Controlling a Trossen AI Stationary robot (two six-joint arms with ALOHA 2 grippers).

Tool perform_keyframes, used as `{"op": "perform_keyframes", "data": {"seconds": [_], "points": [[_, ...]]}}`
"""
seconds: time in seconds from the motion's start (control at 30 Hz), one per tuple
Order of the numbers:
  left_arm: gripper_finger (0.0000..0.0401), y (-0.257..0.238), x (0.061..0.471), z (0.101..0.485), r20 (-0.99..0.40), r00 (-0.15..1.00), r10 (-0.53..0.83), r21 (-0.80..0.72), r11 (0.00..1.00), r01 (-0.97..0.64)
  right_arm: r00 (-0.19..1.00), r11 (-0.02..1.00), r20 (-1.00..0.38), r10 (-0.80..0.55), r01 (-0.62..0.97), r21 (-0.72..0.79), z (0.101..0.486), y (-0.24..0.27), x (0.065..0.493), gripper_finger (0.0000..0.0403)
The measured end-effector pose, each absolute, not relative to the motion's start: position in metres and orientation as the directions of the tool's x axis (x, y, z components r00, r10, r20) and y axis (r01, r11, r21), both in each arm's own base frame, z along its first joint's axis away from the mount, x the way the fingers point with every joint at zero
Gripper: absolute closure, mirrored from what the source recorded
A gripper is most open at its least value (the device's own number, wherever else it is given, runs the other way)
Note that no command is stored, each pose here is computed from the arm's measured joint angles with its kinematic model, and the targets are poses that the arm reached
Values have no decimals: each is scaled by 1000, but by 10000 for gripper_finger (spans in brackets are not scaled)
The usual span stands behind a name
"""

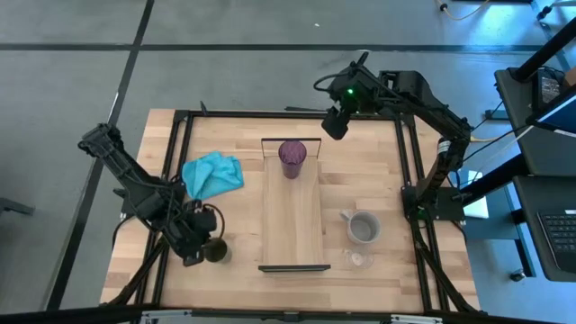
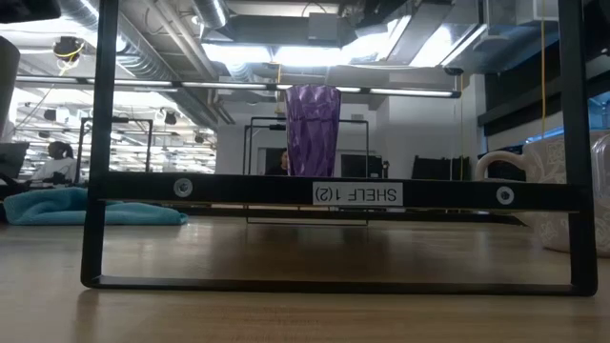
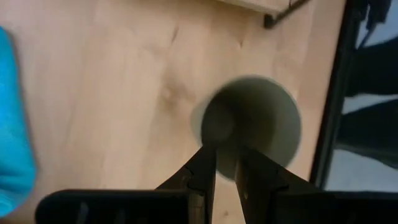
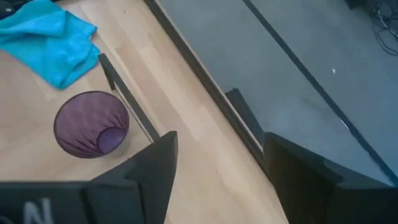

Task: Stack small to large cups/mugs on shelf
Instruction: Put the gray cup on the shelf

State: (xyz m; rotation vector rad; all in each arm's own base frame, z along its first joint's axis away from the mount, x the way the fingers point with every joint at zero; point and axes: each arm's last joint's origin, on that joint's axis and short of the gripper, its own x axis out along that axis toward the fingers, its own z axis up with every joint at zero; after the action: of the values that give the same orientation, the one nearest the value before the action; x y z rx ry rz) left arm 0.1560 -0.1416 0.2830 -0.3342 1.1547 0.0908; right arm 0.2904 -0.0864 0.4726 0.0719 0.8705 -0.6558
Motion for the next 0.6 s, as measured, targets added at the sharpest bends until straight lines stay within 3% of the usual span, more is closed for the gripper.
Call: {"op": "perform_keyframes", "data": {"seconds": [0.6], "points": [[334,-140,157,277,-915,396,-71,-184,949,-256,470,809,-734,-490,559,-182,472,-86,291,166]]}}
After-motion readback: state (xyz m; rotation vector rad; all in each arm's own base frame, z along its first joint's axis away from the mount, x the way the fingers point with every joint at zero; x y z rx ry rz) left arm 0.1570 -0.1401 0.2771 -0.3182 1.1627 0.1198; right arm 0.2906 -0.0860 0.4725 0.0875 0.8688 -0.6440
